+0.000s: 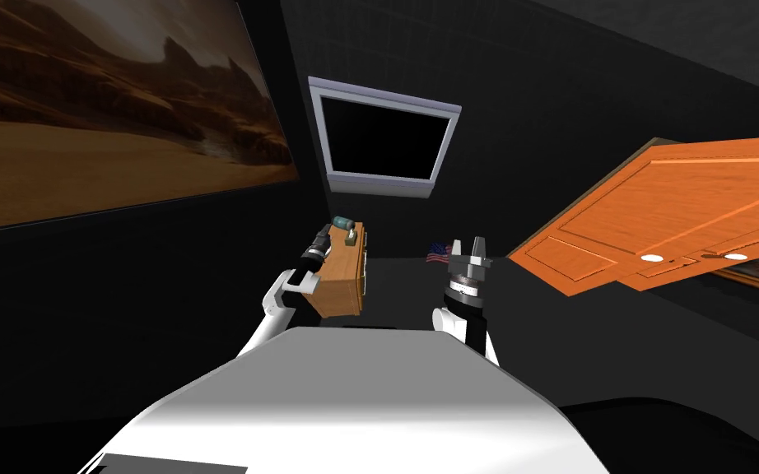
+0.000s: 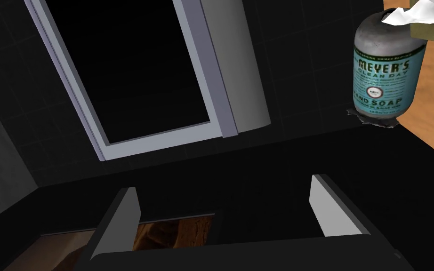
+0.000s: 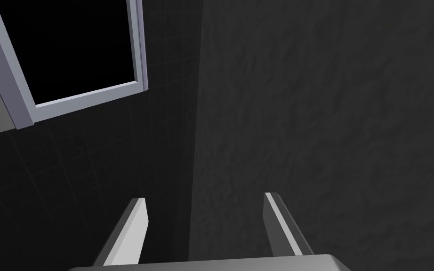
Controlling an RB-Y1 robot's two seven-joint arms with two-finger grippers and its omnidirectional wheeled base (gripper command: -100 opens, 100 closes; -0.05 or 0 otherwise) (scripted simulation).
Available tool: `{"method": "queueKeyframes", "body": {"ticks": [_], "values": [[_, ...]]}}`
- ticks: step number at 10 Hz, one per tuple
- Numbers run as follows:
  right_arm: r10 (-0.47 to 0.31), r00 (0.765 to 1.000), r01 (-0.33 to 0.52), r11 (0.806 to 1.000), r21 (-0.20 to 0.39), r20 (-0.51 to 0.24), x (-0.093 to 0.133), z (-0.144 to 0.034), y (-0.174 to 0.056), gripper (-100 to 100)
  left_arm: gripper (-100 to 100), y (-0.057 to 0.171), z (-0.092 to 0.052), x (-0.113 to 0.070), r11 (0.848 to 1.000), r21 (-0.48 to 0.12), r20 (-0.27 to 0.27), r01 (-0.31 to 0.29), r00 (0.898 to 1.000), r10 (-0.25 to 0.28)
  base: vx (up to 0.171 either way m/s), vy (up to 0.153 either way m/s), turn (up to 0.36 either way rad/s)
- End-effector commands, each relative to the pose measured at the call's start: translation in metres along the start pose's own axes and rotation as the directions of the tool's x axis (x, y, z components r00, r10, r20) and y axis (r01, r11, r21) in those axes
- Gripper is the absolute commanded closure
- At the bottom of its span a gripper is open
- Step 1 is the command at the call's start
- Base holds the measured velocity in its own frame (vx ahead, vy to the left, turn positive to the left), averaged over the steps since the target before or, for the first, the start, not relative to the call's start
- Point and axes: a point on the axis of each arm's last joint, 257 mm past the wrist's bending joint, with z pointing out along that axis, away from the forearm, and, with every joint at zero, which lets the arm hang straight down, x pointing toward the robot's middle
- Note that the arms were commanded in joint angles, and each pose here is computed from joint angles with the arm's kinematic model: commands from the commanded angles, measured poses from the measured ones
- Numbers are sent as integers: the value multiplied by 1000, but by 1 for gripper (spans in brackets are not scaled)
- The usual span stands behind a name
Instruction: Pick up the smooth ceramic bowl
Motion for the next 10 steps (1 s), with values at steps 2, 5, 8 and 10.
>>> {"method": "queueKeyframes", "body": {"ticks": [2, 5, 8, 10], "values": [[0, 1000, 0, 1000, 0, 0, 0, 0, 0, 0, -100, 23, 18, 1, 997, -75, 4, 10, 1000, -10, -52, -13, -92], [0, 1000, 0, 1000, 0, 0, 0, 0, 0, 0, -100, 45, 40, -1, 987, -156, 14, 32, 999, -30, -46, -4, -87], [0, 1000, 0, 1000, 0, 0, 0, 0, 0, 0, -100, 68, 49, -3, 969, -243, 30, 46, 999, -40, -41, 0, -68], [0, 1000, 0, 1000, 0, 0, 0, 0, 0, 0, -100, 83, 56, -5, 952, -301, 44, 62, 998, -51, -38, 9, -66]]}}
